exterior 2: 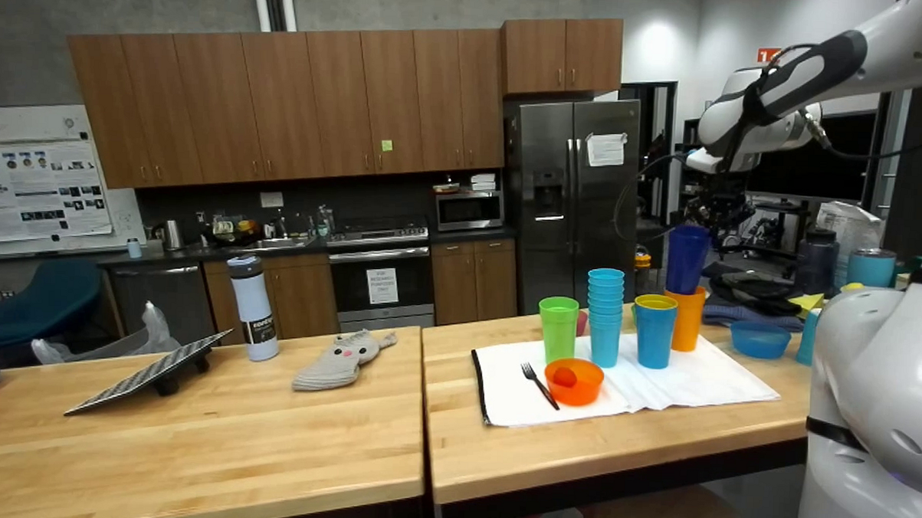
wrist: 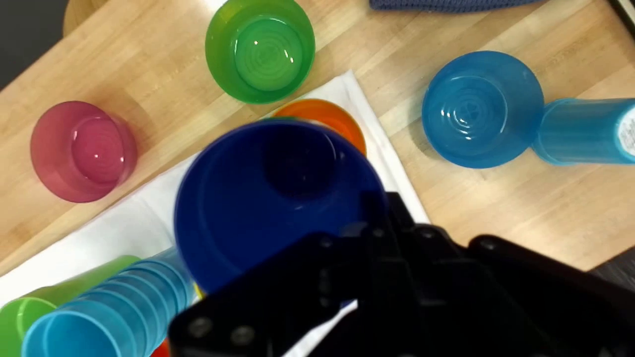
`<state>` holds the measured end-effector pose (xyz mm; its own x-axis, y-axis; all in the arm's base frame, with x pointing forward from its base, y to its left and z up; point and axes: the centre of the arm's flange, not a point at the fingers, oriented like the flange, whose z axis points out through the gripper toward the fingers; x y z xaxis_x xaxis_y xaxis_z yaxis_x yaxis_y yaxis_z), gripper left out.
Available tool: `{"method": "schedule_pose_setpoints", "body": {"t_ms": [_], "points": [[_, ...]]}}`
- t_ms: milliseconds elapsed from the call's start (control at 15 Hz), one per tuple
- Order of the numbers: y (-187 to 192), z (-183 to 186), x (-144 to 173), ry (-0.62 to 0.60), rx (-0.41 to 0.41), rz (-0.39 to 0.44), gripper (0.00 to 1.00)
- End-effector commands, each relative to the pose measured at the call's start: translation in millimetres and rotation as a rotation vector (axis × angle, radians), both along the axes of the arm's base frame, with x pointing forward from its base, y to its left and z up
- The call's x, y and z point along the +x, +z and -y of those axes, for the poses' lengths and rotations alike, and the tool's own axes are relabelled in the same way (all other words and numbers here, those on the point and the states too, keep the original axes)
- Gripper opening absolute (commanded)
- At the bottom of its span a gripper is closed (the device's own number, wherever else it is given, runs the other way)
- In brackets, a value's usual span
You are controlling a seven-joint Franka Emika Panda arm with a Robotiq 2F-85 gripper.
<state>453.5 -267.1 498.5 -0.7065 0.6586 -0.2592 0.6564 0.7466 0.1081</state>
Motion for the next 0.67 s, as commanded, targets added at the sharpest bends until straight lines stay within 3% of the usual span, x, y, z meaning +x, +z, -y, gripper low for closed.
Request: {"method": "schedule_pose_setpoints", "body": {"t_ms": [0,267,333,600], "points": [[47.2,-11.0,-15.7,-0.060,0.030,-0.013,0.01],[81.6,-17.2,-27.7,-0.105,0.021,-0.022,0.01],[62.4,-17.9,-20.5,-0.086,0.039,-0.011,0.01],[60.1,-21.2,-19.9,-0.085,0.034,-0.022,0.04]]}}
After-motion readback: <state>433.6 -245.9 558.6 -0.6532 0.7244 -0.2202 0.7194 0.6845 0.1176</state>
